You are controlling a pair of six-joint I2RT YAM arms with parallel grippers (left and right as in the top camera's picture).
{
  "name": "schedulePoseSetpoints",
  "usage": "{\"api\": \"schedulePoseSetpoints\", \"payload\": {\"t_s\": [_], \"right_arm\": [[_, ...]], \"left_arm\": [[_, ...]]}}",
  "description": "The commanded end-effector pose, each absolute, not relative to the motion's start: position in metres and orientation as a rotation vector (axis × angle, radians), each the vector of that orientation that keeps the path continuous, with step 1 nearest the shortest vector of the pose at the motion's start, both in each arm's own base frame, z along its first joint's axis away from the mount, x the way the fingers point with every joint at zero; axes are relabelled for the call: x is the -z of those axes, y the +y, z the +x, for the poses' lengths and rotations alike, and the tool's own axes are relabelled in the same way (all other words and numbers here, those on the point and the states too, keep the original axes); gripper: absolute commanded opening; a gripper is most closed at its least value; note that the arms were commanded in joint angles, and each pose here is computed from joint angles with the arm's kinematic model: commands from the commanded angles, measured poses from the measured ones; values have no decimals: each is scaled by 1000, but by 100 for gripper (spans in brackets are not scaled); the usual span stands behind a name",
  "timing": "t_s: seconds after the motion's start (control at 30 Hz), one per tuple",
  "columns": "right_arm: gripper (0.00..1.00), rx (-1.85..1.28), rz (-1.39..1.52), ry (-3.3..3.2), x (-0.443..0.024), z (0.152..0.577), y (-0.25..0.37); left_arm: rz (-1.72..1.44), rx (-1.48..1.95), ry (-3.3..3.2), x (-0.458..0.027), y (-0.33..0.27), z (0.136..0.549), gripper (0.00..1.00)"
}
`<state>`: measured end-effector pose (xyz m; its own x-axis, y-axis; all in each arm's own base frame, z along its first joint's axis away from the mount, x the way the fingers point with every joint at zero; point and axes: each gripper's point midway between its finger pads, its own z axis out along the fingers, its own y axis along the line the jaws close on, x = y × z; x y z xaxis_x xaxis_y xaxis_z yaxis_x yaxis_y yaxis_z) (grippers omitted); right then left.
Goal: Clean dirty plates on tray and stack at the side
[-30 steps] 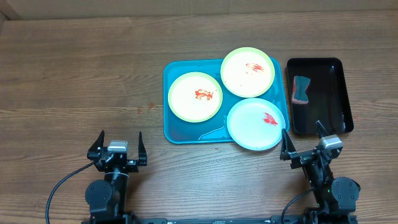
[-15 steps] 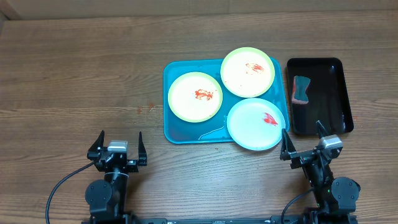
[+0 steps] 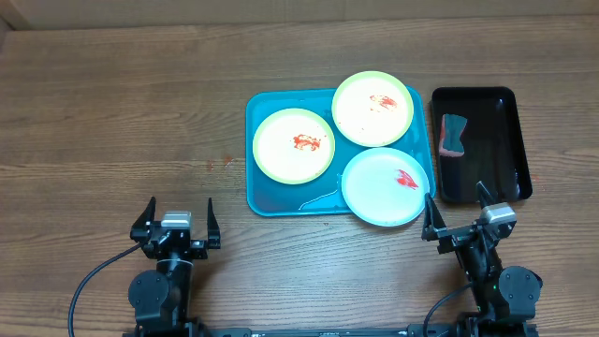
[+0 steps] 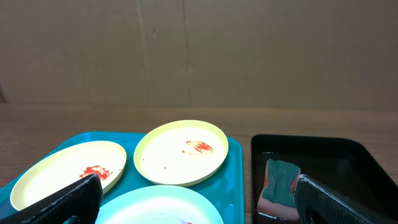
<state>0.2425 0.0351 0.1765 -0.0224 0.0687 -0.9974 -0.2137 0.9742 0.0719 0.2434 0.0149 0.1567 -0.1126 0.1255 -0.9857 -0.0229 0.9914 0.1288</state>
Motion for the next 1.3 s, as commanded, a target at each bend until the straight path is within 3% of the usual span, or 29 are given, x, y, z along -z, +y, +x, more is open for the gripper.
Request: {"api": "schedulePoseSetpoints", "payload": {"t_s": [0.0, 0.3, 0.57, 0.9, 1.27], "right_arm": [[100, -221, -112, 1573, -175, 243, 35], [100, -317, -16, 1579, -179, 242, 35], [100, -316, -15, 1562, -219, 241, 34], [100, -258, 74, 1732, -272, 260, 21], [100, -251, 151, 2116, -305, 297, 16]], "left_arm": [[52, -230, 1675, -157, 29, 242, 100], [214, -95, 1666, -167, -3, 240, 100], [253, -24, 1772, -204, -12, 243, 100], [312, 187, 2106, -255, -27, 293, 100], [291, 394, 2503, -271, -44, 346, 100]]}}
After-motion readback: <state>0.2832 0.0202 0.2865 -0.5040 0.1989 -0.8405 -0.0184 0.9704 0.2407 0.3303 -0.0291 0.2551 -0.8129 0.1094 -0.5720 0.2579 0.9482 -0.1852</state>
